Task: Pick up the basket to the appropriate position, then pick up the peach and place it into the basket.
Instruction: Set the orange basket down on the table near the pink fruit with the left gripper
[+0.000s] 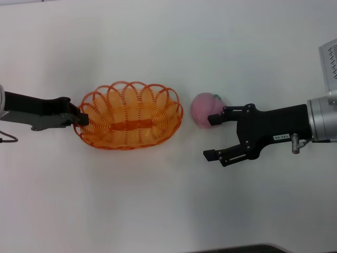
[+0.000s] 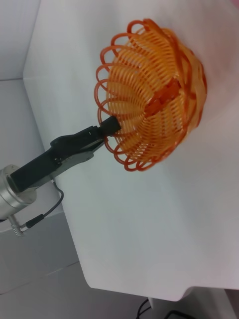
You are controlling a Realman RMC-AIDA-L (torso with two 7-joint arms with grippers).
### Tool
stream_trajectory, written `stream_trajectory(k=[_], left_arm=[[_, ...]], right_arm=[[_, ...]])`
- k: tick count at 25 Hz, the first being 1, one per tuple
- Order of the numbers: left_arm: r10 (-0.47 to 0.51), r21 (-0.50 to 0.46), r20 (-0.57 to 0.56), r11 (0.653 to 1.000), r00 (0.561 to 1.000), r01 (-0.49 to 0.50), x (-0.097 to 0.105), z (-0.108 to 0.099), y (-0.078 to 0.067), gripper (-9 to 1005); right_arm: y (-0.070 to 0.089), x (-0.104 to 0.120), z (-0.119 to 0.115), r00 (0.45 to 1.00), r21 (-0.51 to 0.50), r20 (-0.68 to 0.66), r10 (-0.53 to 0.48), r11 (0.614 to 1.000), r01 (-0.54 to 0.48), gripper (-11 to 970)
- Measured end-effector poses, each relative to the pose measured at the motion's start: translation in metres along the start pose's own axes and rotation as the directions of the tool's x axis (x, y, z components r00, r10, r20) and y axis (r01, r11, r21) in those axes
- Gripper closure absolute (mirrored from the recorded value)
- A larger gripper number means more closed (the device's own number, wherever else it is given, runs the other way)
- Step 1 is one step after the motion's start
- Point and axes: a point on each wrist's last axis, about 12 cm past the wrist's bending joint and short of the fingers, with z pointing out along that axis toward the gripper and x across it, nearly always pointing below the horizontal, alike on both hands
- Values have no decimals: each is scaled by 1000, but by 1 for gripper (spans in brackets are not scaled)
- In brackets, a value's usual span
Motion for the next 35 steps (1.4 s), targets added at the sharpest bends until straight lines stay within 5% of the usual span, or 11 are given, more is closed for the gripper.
stream_trajectory(k=[13,19,29,35], left_arm=[[-113,2,21,994,993,113,3,-2,8,940],[-114,4,0,993,993,114,6,-4,11,864],[-111,34,20,993,994,110,6,-17,18,494],[1,54,77,999,997,-5,5,-31,26,281]], right_arm=[[0,0,0,1000,-4,1,-4,1000,4,14],[0,-2,1,1000,-8,1,-6,1000,6,14],[0,-2,1,1000,-10,1,-6,1000,6,13],[0,-2,1,1000,-11,1,-7,1000,7,13]])
